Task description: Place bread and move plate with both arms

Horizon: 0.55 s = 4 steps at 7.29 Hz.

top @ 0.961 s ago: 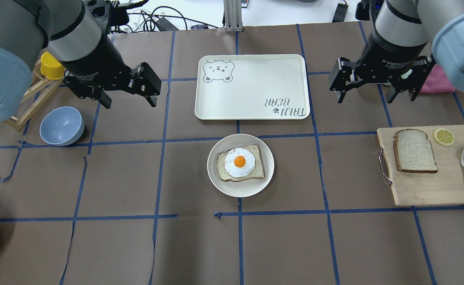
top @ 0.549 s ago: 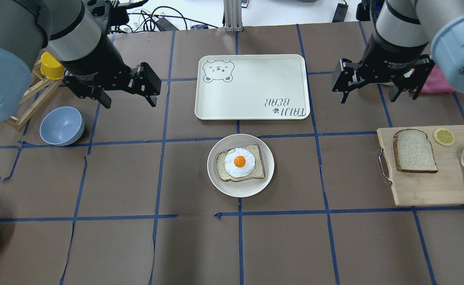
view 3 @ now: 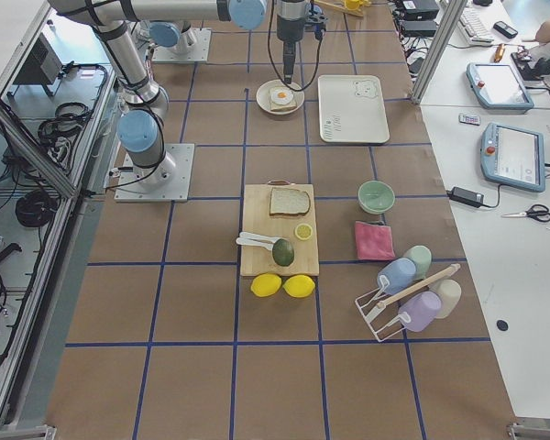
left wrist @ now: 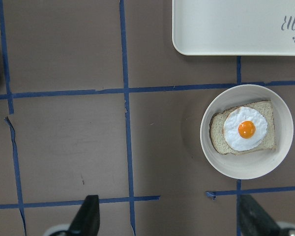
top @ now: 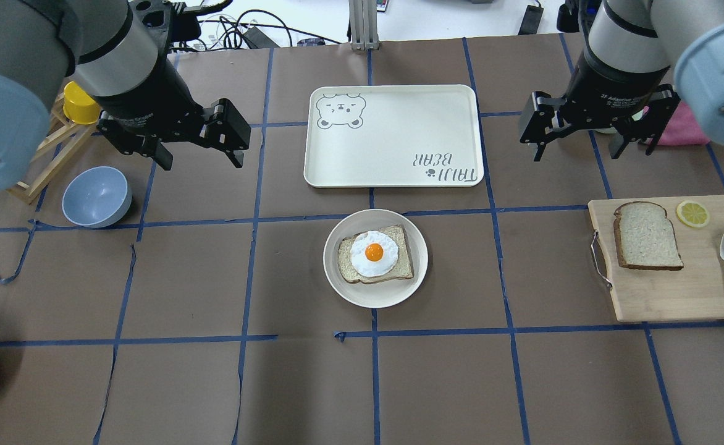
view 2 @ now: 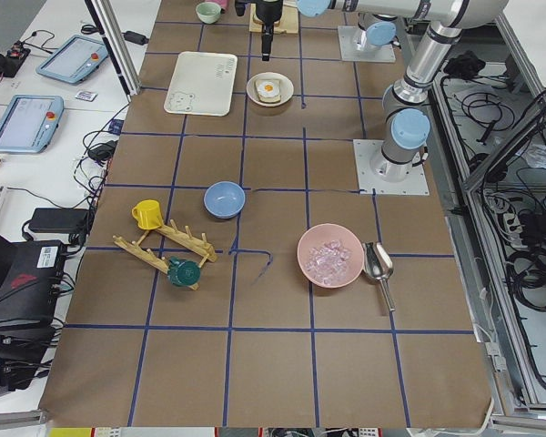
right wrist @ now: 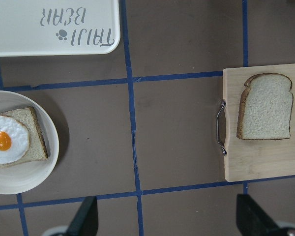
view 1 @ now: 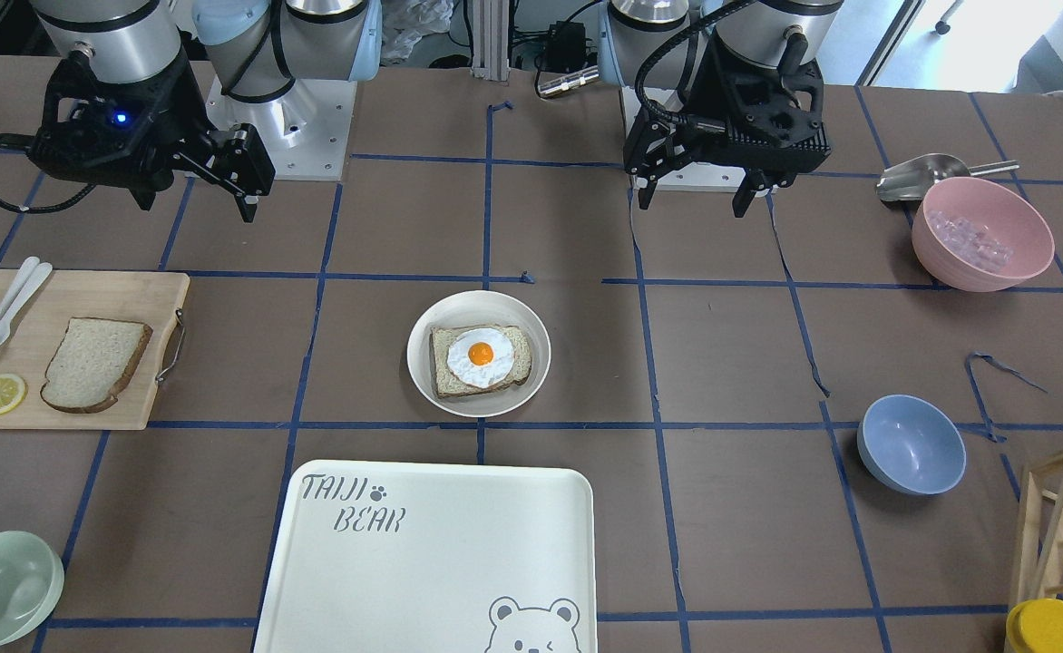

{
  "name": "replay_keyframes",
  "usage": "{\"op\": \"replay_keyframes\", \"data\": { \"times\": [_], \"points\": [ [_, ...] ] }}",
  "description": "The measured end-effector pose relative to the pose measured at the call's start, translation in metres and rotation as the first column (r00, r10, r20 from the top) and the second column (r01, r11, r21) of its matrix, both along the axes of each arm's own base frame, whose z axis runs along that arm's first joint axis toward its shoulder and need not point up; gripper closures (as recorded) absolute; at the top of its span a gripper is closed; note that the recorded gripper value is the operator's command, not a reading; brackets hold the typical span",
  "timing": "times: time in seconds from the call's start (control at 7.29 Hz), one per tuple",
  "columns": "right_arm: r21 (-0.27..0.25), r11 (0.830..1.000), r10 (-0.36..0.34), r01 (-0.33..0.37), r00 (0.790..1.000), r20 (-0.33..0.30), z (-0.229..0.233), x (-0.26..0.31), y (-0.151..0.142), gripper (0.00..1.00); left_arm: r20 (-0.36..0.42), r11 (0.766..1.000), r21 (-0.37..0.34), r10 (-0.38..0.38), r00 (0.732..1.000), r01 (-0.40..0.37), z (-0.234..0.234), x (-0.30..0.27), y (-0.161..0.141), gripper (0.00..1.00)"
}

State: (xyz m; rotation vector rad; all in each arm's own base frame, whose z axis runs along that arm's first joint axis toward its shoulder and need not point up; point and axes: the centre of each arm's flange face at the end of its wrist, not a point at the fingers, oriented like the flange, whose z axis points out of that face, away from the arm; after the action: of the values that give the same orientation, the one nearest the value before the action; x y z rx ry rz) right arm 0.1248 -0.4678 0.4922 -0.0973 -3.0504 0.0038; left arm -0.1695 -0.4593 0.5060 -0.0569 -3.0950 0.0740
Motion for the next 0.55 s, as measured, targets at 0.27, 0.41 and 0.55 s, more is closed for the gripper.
{"op": "replay_keyframes", "data": {
  "times": [0.27, 0.41, 0.55],
  "points": [
    [0.002, 1.000, 0.001, -0.001, 1.000, 0.001, 0.0002, 0.0001, 0.0002, 0.00, 0.001, 1.000, -0.002, 0.000, 1.000, 0.001, 0.0009, 0.0002, -0.0002, 0.00],
    [0.003, 1.000, 0.001, -0.001, 1.000, 0.001, 0.0000, 0.0001, 0.0003, 0.00, -0.001, 1.000, -0.003, 0.001, 1.000, -0.001, 0.0011, -0.0007, -0.0008, 0.00],
    [0.004, 1.000, 0.002, -0.002, 1.000, 0.003, -0.0002, 0.0009, 0.0007, 0.00, -0.003, 1.000, -0.002, 0.004, 1.000, -0.004, 0.0007, -0.0019, -0.0011, 0.00]
  ]
}}
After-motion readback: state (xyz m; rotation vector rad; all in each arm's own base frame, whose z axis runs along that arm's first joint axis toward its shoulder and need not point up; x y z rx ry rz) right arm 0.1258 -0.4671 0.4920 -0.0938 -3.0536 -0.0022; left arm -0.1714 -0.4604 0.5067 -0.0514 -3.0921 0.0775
